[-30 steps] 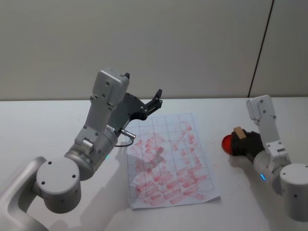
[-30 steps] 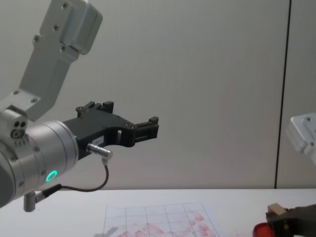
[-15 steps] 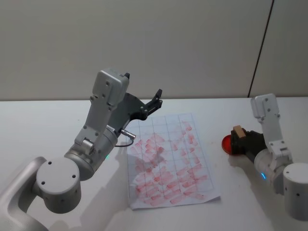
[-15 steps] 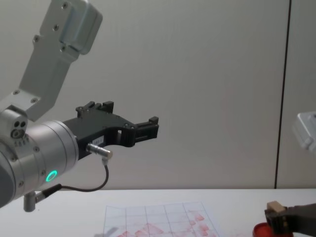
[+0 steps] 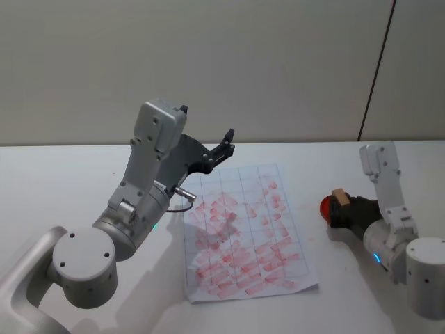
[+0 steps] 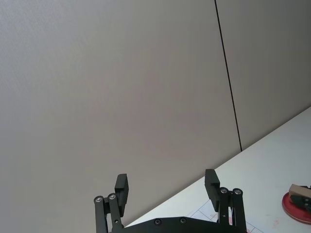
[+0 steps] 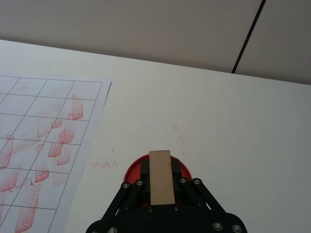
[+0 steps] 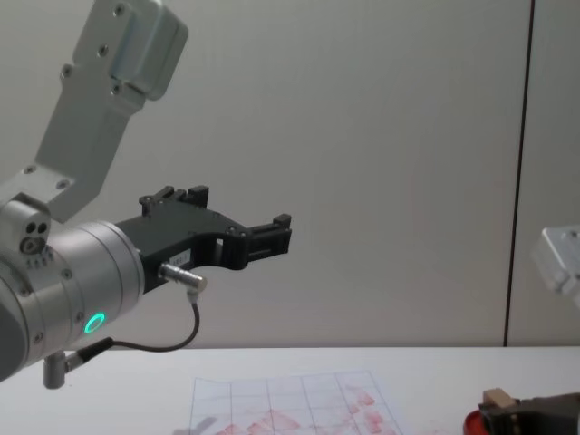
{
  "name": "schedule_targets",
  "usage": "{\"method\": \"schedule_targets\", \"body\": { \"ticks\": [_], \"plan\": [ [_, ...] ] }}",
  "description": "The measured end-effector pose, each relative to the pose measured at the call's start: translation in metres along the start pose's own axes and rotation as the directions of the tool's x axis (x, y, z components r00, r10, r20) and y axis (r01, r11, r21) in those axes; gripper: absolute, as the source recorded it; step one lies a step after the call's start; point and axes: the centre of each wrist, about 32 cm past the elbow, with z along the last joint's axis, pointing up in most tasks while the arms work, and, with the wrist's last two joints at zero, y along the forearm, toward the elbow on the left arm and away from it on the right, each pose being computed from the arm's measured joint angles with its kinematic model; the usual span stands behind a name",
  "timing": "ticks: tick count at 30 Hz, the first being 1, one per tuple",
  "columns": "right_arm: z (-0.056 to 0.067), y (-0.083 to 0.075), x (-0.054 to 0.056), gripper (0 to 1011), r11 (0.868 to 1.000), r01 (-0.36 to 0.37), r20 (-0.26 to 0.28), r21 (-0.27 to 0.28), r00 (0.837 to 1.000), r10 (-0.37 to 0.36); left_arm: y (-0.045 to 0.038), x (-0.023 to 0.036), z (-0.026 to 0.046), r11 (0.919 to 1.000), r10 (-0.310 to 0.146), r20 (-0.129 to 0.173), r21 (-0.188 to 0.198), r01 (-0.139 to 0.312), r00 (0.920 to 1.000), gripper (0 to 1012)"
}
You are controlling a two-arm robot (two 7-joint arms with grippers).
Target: Use the one hand to pick up the stamp and affix it onto the A4 paper.
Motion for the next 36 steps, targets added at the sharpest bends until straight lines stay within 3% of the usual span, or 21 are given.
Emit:
{"method": "schedule_targets", "body": {
  "ticks": [24, 30, 36],
  "plan": [
    [-0.004, 0.008, -0.001, 220, 1.0, 0.004, 0.0, -0.018, 1.0, -0.004, 0.0, 0.0, 0.0, 1.0, 0.0, 0.0, 0.0, 0.0, 1.0, 1001],
    [0.003, 0.003, -0.002, 220, 1.0, 0.001, 0.005, 0.018, 1.0, -0.001, 0.0, 0.0, 0.0, 1.0, 0.0, 0.0, 0.0, 0.0, 1.0, 1001],
    [0.02, -0.008, -0.003, 220, 0.994, -0.007, 0.015, 0.105, 1.0, 0.006, 0.0, 0.0, 0.0, 1.0, 0.0, 0.0, 0.0, 0.0, 1.0, 1001]
  ]
}}
